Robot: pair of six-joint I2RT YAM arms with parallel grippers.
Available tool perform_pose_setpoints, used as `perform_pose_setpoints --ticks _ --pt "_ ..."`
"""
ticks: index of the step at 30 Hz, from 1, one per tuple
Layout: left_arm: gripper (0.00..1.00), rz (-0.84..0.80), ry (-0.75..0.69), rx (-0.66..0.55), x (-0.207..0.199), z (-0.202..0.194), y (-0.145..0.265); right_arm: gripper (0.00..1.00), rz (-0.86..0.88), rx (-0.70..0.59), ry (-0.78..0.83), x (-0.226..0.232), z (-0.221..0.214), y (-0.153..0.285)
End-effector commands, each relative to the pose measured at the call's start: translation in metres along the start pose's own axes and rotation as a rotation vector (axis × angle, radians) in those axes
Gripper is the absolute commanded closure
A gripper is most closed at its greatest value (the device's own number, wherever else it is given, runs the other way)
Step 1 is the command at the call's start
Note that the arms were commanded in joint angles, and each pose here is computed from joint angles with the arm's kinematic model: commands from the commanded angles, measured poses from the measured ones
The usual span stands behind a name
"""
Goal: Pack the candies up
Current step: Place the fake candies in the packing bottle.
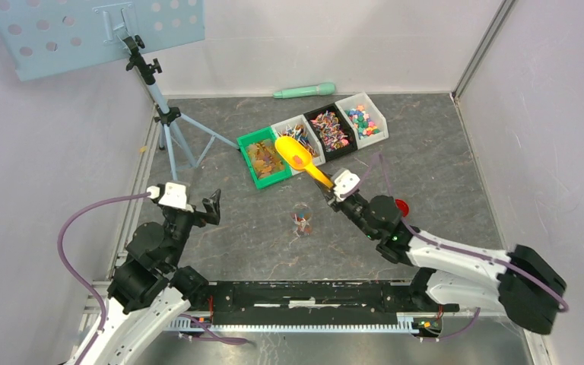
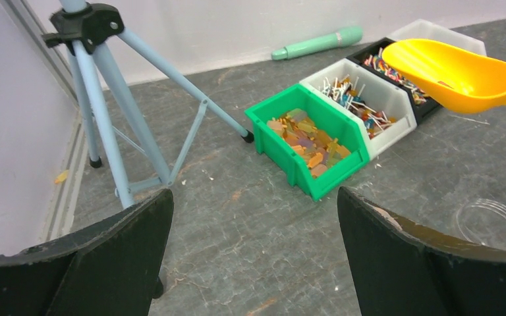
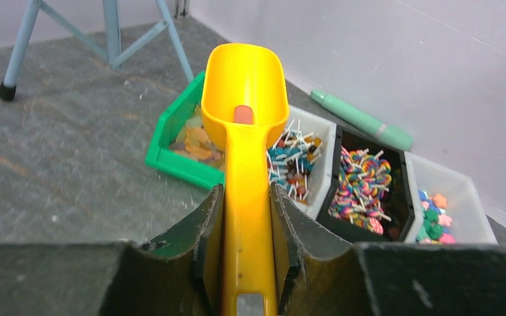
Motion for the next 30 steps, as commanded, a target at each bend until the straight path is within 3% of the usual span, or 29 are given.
perform_pose_setpoints --ticks 1,7,15,20,30 --pt "0.0 -0.068 0.097 0.016 -0.01 0.008 -0.002 1.0 0.064 0.071 0.043 -0.005 -0.002 0.03" --pt "0.0 -0.06 0.046 0.064 -0.014 0.0 -0.015 1.0 0.202 0.148 0.119 -0.012 0.016 0.063" --pt "0.0 -0.115 -0.03 0.14 -0.02 -0.014 -0.021 1.0 0.276 0.138 0.215 -0.022 0.036 0.088" --pt "0.0 -0.162 -0.039 0.138 -0.024 -0.014 -0.022 1.0 0.334 0.094 0.204 -0.022 0.049 0.099" --pt "0.0 -0.195 -0.026 0.125 -0.024 -0.015 -0.016 1.0 0.371 0.201 0.316 -0.038 0.077 0.113"
Point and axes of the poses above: each gripper's point midway between its finger pads, its own y axis back along the fingers, its own x axis along the line the jaws close on, z = x × y, the point moved 10 cm from there along y, back along the fingers, and after that the axes turned 1 degree about -y, right-handed, at the moved point
